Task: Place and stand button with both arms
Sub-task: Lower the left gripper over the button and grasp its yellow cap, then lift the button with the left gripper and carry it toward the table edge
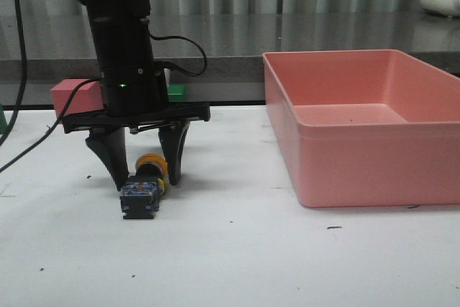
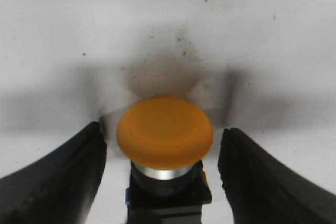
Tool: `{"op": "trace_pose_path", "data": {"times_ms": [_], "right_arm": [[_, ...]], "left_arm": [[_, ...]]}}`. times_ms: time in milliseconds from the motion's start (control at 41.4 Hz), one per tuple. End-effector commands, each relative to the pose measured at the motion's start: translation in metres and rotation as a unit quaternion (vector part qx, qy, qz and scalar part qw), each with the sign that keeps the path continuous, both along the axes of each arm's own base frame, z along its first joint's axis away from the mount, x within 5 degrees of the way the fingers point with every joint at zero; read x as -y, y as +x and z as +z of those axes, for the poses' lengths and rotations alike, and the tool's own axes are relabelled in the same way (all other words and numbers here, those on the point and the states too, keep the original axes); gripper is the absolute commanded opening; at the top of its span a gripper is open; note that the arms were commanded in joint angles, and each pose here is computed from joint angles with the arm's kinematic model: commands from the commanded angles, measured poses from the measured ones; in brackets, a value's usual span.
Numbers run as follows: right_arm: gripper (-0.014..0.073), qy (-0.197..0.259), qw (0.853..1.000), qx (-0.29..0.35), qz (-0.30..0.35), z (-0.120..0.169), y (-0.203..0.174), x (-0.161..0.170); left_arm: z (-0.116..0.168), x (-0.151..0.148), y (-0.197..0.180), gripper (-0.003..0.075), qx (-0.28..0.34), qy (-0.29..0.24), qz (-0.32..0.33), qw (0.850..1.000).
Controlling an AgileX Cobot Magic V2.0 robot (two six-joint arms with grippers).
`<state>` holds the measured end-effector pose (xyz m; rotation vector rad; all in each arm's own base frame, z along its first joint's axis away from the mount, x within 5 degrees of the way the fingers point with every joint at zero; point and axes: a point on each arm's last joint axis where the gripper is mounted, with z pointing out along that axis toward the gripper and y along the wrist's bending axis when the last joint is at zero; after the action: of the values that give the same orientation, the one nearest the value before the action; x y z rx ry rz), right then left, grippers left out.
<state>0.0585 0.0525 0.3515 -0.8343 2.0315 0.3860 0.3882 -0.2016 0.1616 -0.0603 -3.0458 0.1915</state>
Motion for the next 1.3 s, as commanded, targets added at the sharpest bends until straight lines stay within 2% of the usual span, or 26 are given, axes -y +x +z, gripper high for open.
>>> {"op": "trace_pose_path", "data": {"times_ms": [0,169,290,434,531,676,845,965,1110,1279], "right_arm": [[0.0571,0.023,0.999,0.036,0.004,0.012,0.002,-0.002],[0.0571,0.023,0.999,0.036,0.004,0.012,0.002,-0.002],[0.0571,0.023,0.999,0.036,0.004,0.012,0.002,-0.002],[0.0571,0.023,0.999,0.036,0.004,0.012,0.002,-0.002],[0.0571,0.023,0.999,0.036,0.004,0.012,0.002,-0.002],[0.0571,0.023,0.999,0.036,0.004,0.012,0.002,-0.002],[0.0571,0.023,0.999,0.036,0.004,0.012,0.002,-0.002],[0.0571,0.023,0.999,0.036,0.004,0.012,0.002,-0.002],[0.0571,0.023,0.999,0.036,0.004,0.012,0.002,-0.002],[0.0571,0.023,0.999,0.036,0.004,0.012,0.002,-0.002]], "left_arm": [[0.033,0.005,-0.006,0.0375,0.012,-0.017,-0.002,1.000],[0.033,0.005,-0.006,0.0220,0.012,-0.017,-0.004,1.000],[0.033,0.005,-0.006,0.0164,0.013,-0.016,-0.006,1.000],[0.035,0.005,-0.007,0.0156,0.018,-0.018,-0.028,0.999],[0.046,0.002,-0.008,0.0156,0.036,-0.017,-0.047,0.998],[0.074,-0.010,-0.010,0.0156,0.090,0.020,-0.066,0.994],[0.116,-0.025,-0.022,0.0155,0.154,0.012,-0.103,0.983],[0.139,-0.045,-0.035,0.0155,0.188,0.008,-0.118,0.975],[0.165,-0.078,-0.051,0.0155,0.247,0.003,-0.105,0.963],[0.187,-0.114,-0.077,0.0155,0.332,0.005,-0.106,0.937]]}}
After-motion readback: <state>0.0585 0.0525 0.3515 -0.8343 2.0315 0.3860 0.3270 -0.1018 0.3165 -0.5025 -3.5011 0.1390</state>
